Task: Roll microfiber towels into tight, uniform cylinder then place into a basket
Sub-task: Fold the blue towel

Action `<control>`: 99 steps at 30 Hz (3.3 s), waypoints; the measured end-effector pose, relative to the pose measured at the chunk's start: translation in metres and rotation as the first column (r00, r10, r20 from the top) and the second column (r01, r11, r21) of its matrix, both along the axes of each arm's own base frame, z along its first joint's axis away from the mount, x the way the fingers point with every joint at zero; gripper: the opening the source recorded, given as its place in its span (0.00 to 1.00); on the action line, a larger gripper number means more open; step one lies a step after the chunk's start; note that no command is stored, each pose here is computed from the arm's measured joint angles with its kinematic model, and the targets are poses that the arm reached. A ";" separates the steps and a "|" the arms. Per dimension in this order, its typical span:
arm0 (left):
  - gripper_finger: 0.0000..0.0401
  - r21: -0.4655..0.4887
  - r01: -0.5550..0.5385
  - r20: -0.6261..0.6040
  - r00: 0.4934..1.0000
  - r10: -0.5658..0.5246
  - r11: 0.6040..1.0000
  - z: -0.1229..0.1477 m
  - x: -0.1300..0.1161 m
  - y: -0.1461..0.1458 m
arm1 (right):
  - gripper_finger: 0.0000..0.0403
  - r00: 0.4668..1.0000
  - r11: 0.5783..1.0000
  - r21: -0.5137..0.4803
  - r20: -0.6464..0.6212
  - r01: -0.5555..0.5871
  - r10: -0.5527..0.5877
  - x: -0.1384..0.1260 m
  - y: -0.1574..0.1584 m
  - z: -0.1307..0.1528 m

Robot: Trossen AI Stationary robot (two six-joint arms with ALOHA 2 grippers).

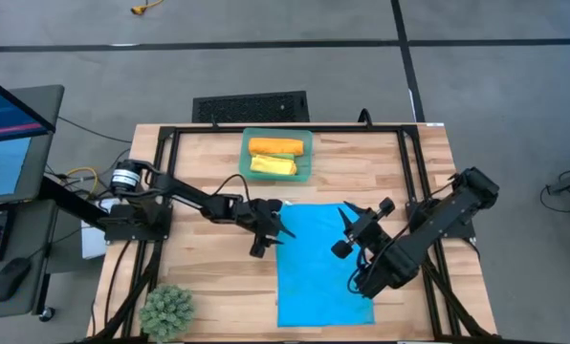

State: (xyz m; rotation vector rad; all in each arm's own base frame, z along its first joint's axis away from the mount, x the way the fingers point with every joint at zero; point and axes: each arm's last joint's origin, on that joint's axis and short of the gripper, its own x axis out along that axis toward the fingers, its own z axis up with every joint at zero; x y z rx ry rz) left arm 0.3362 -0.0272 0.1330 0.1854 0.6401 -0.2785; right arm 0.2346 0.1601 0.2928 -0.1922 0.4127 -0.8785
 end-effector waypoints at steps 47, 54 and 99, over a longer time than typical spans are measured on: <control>0.45 0.009 -0.339 -0.300 0.897 0.326 0.941 -0.011 -0.023 0.035 | 0.29 0.999 0.999 0.044 -0.035 0.003 -0.001 -0.001 0.003 0.000; 0.45 0.077 -0.303 -0.274 0.910 0.312 0.950 0.004 -0.029 0.019 | 0.29 0.999 0.999 0.047 -0.033 0.003 -0.001 -0.001 0.003 0.000; 0.45 0.106 0.004 -0.234 0.972 0.021 0.994 0.051 -0.052 -0.147 | 0.29 0.897 0.937 0.314 -0.353 -0.156 0.267 -0.033 0.073 -0.038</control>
